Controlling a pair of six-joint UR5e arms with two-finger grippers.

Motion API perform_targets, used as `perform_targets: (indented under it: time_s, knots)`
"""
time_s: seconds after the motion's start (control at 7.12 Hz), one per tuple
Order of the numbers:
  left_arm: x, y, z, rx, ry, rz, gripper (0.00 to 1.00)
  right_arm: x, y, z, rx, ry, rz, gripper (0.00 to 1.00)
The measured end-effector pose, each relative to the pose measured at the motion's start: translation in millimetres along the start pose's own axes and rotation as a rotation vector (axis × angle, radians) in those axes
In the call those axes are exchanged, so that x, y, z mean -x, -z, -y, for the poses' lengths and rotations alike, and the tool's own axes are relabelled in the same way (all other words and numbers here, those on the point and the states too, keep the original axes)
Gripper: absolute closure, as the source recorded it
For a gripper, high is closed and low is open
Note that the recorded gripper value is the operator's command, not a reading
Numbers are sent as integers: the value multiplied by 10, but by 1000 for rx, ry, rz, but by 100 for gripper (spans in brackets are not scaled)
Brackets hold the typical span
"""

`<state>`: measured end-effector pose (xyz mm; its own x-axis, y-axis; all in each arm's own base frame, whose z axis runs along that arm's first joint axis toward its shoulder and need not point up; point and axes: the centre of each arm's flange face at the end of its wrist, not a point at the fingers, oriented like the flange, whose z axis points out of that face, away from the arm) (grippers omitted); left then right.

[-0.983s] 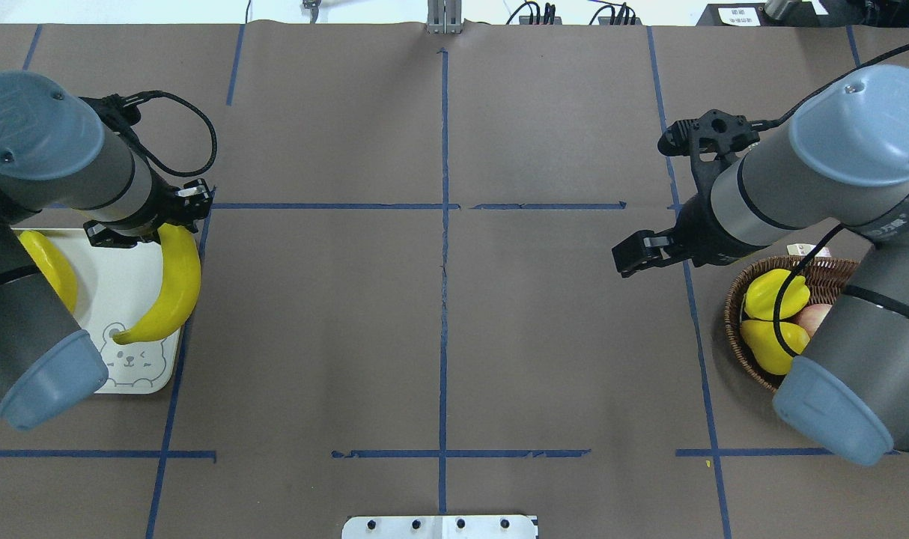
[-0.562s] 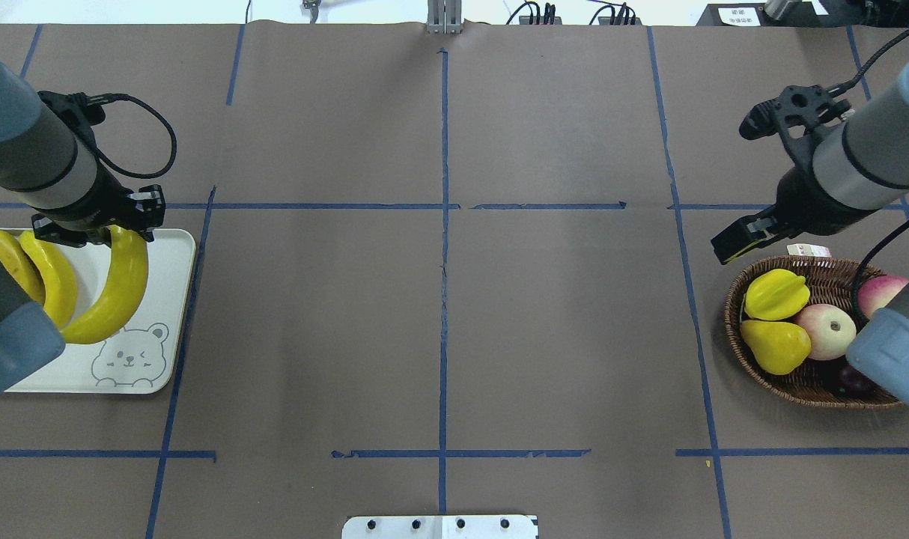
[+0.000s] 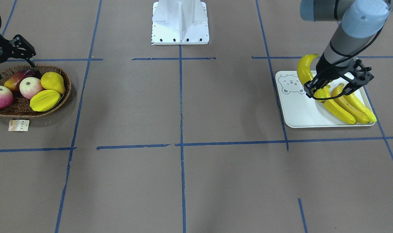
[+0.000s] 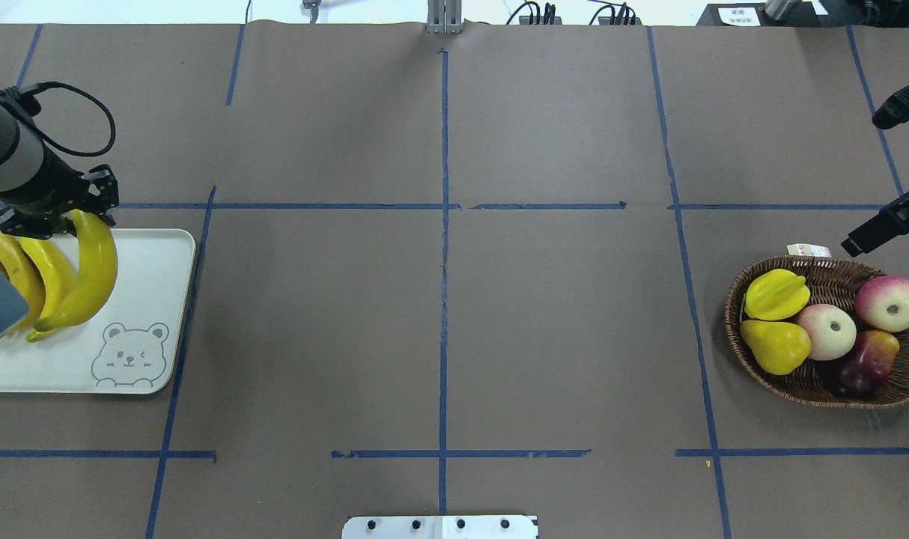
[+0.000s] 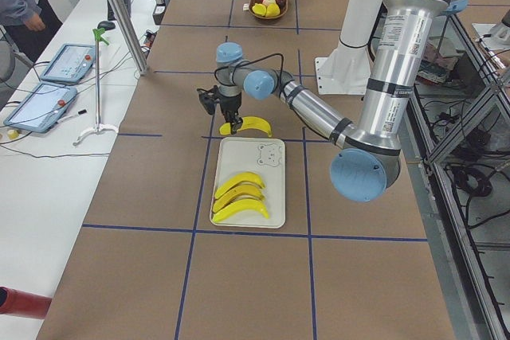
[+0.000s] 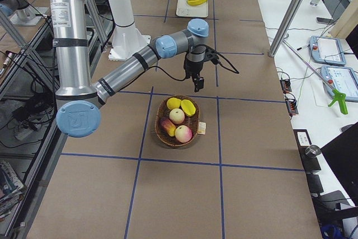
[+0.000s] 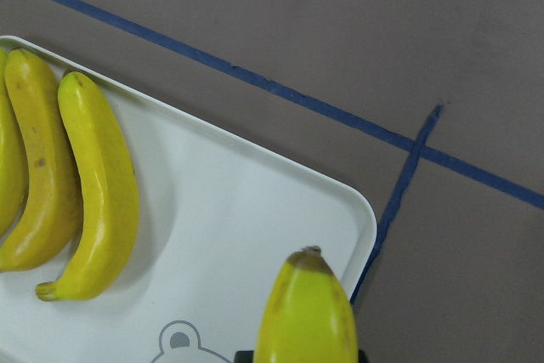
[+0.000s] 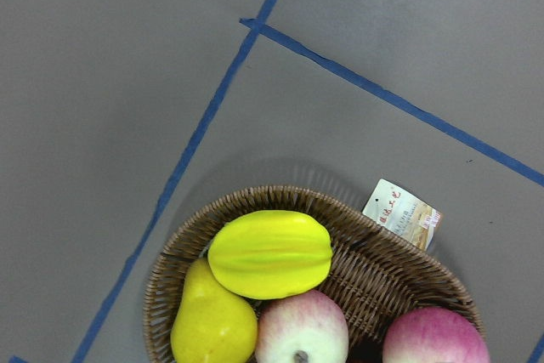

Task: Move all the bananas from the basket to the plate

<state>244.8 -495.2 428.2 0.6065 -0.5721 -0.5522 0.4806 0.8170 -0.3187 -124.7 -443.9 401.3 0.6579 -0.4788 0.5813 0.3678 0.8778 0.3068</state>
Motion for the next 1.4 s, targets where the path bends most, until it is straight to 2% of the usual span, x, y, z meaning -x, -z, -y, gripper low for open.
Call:
perform_targets:
  time_s: [0.28,0.42,0.56,0.7,1.12,1.4]
  knots:
    - [365,-418,224,-7,125,-12,98,-168,-28,-78,11,13,-1,1]
    - [472,-641,325,-8,186,-28,83,-183,-28,-88,11,13,0,1]
    - [546,-836,407,-8,230,-45,53,-184,-27,-90,11,14,3,1]
    - [590,-970,460,-7,256,-55,1,-181,-26,-91,10,14,7,1]
    - [654,-1012,518,-8,225,-64,0,-187,-12,-94,7,13,10,1]
    - [757,-758,710,39,138,-102,0,-288,43,-130,-2,14,4,1]
